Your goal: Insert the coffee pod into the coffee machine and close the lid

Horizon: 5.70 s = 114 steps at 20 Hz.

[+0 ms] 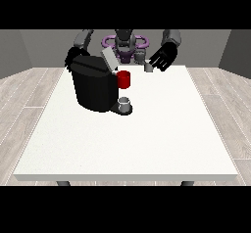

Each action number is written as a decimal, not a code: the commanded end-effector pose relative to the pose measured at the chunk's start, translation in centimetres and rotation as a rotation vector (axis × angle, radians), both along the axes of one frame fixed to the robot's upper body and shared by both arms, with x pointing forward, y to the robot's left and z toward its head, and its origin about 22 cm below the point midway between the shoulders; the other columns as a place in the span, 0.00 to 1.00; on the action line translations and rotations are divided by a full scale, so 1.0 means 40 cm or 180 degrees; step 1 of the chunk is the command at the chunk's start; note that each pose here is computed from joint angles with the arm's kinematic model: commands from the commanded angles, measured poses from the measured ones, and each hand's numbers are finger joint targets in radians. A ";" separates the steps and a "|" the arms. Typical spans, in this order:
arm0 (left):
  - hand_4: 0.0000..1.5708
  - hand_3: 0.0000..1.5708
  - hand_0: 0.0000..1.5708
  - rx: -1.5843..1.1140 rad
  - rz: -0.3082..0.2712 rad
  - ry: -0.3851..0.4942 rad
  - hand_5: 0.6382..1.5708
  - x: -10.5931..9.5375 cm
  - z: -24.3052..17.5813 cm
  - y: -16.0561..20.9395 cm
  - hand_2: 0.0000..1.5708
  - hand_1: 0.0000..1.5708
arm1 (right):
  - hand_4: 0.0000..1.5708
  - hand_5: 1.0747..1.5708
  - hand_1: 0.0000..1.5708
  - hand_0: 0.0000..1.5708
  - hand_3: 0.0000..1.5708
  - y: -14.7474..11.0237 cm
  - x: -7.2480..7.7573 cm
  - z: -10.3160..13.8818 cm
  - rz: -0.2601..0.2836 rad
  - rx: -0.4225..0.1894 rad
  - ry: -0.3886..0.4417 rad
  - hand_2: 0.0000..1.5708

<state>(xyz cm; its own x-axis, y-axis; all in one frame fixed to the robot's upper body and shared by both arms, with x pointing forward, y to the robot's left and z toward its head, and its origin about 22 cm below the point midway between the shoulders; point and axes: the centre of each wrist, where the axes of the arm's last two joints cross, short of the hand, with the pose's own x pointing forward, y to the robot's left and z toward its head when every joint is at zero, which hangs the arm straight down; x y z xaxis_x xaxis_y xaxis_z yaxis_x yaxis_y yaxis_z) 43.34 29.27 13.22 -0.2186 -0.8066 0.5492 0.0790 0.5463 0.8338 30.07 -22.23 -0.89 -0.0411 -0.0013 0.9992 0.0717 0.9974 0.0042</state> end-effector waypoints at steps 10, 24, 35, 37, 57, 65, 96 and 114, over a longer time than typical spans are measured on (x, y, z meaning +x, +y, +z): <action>0.31 0.80 0.80 -0.0113 0.0255 -0.0411 1.00 0.045 0.232 0.023 0.84 0.80 | 0.32 1.00 0.00 0.00 0.00 0.087 0.041 0.138 0.0263 -0.0032 -0.0312 0.00; 0.32 0.78 0.82 -0.0127 0.0226 -0.0266 1.00 0.065 0.222 -0.044 0.84 0.82 | 0.33 1.00 0.00 0.00 0.00 0.072 0.027 0.129 0.0122 -0.0058 -0.0270 0.00; 0.32 0.76 0.75 -0.0034 -0.0012 -0.0270 1.00 0.067 0.164 -0.135 0.80 0.75 | 0.34 1.00 0.00 0.00 0.00 0.003 0.022 0.078 -0.0078 -0.0054 -0.0282 0.00; 0.32 0.76 0.77 -0.0018 0.0100 -0.0407 1.00 0.070 0.220 -0.075 0.81 0.77 | 0.33 1.00 0.00 0.00 0.00 0.065 0.008 0.098 0.0054 -0.0061 -0.0426 0.00; 0.29 0.67 0.74 0.0045 0.0038 -0.0324 1.00 0.075 0.249 -0.076 0.76 0.74 | 0.25 1.00 0.00 0.00 0.00 0.063 0.031 0.110 -0.0025 -0.0018 -0.0437 0.00; 0.24 0.60 0.68 0.0127 0.0112 -0.0387 1.00 0.075 0.254 -0.097 0.71 0.68 | 0.28 1.00 0.00 0.00 0.00 0.016 0.037 0.101 -0.0004 -0.0058 -0.0434 0.00; 0.00 0.00 0.00 0.0309 -0.0226 -0.0035 1.00 0.063 0.180 -0.114 0.00 0.00 | 0.25 1.00 0.00 0.00 0.00 -0.076 -0.021 -0.026 -0.0310 0.0075 -0.0188 0.00; 0.09 0.00 0.00 -0.2403 0.0127 0.0942 1.00 -0.112 -0.347 -0.107 0.00 0.00 | 0.16 1.00 0.00 0.00 0.00 -0.094 -0.067 0.041 0.0010 -0.0090 0.0170 0.00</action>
